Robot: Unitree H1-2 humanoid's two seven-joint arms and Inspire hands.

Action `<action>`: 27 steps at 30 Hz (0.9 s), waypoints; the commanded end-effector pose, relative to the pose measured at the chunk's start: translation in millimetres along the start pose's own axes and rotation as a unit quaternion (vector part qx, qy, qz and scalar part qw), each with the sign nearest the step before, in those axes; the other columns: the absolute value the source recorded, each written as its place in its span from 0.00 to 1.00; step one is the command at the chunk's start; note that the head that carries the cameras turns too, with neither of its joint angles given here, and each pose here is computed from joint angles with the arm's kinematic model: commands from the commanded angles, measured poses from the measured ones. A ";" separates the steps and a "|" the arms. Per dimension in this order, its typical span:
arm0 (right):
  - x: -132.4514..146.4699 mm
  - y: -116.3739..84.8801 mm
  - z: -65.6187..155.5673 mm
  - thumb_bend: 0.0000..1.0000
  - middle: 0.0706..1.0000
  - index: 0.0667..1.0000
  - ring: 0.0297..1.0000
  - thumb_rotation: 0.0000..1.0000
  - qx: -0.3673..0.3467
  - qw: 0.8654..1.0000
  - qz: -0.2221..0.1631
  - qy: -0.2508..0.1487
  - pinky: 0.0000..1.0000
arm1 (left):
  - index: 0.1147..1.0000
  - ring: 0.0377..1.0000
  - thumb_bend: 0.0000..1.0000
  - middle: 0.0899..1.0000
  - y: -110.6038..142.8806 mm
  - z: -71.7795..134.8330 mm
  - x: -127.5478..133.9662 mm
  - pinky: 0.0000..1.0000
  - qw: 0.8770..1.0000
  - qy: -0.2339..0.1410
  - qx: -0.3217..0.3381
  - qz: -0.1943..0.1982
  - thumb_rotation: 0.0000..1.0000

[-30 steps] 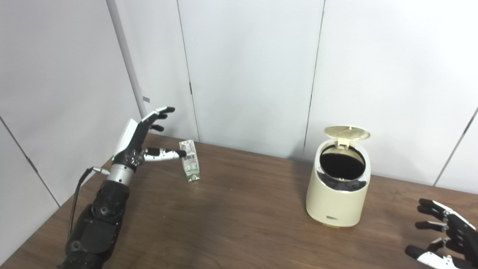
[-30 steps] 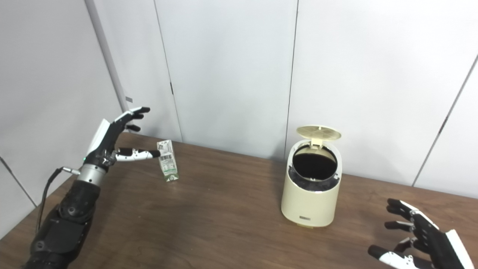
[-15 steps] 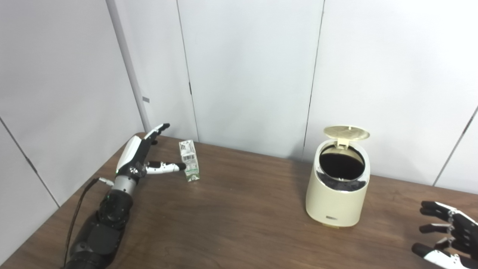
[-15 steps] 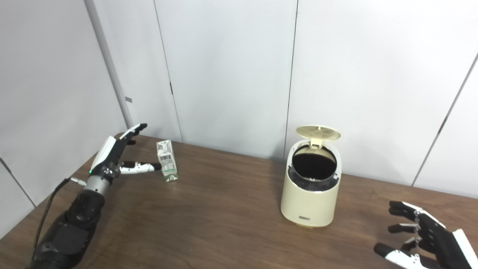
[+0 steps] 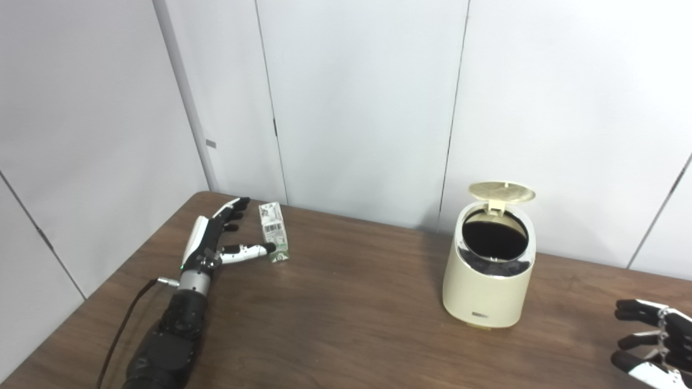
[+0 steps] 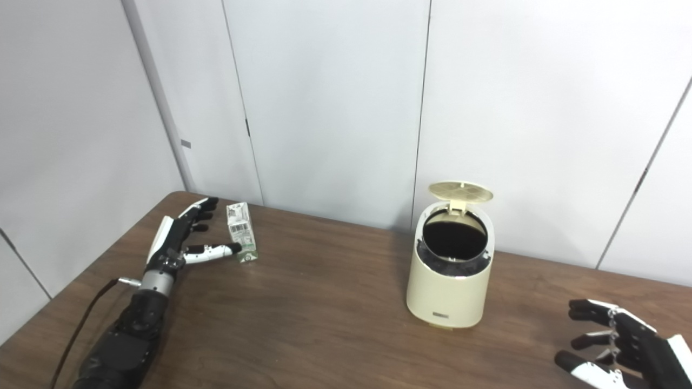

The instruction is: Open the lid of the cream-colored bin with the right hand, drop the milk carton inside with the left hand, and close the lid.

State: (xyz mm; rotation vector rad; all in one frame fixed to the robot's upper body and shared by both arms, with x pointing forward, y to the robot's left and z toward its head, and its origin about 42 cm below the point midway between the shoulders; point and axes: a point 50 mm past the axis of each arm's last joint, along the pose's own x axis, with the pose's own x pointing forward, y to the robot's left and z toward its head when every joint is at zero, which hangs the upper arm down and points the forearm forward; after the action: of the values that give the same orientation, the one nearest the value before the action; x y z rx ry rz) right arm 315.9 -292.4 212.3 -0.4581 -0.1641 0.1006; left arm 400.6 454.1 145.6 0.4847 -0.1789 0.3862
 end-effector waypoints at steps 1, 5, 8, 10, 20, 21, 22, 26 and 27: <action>3.5 -9.9 15.6 1.00 0.69 0.67 0.54 0.51 -0.013 0.999 -0.012 -0.035 0.28 | 0.79 0.75 1.00 0.77 10.2 20.9 21.0 0.70 0.998 -0.037 -0.039 0.031 0.19; 2.0 -9.6 15.9 1.00 0.70 0.67 0.54 0.52 -0.019 0.999 -0.005 -0.034 0.29 | 0.71 0.67 1.00 0.68 6.2 17.9 21.0 0.67 0.996 -0.024 -0.077 0.041 0.18; 0.7 -9.8 15.9 1.00 0.71 0.69 0.56 0.51 -0.021 0.999 -0.005 -0.031 0.30 | 0.72 0.68 0.98 0.69 3.4 16.1 20.5 0.69 0.995 -0.018 -0.085 0.042 0.17; -0.2 -10.5 16.0 1.00 0.72 0.69 0.56 0.50 -0.020 0.999 -0.005 -0.031 0.31 | 0.74 0.68 0.97 0.70 2.3 16.1 20.6 0.70 0.996 -0.019 -0.079 0.043 0.17; -5.5 -12.9 19.5 1.00 0.74 0.70 0.57 0.52 -0.026 0.999 -0.004 -0.024 0.31 | 0.76 0.72 1.00 0.74 -4.5 14.7 22.9 0.71 0.997 -0.011 -0.065 0.043 0.24; -5.8 -13.1 19.5 1.00 0.73 0.70 0.57 0.53 -0.027 0.999 -0.004 -0.024 0.31 | 0.76 0.72 1.00 0.74 -5.2 14.8 22.8 0.71 0.997 -0.012 -0.064 0.042 0.24; -6.2 -13.2 19.4 1.00 0.73 0.70 0.57 0.53 -0.029 0.999 -0.003 -0.024 0.31 | 0.76 0.72 1.00 0.74 -6.0 14.9 22.7 0.70 0.997 -0.012 -0.064 0.041 0.24; -7.7 -13.6 18.8 1.00 0.74 0.71 0.57 0.54 -0.031 0.999 -0.003 -0.024 0.31 | 0.75 0.72 1.00 0.73 -9.2 14.7 22.9 0.70 0.997 -0.010 -0.065 0.040 0.22; -7.9 -13.8 18.5 1.00 0.74 0.71 0.57 0.54 -0.032 0.999 -0.002 -0.025 0.31 | 0.75 0.71 1.00 0.73 -10.0 14.6 23.1 0.69 0.997 -0.009 -0.062 0.039 0.22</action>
State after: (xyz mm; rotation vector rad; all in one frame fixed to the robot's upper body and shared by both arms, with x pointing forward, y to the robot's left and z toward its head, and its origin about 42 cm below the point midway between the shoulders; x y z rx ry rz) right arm 306.1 -296.6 214.7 -0.4975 -0.1401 0.1093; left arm 409.5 440.9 129.5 0.3314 -0.1432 0.4364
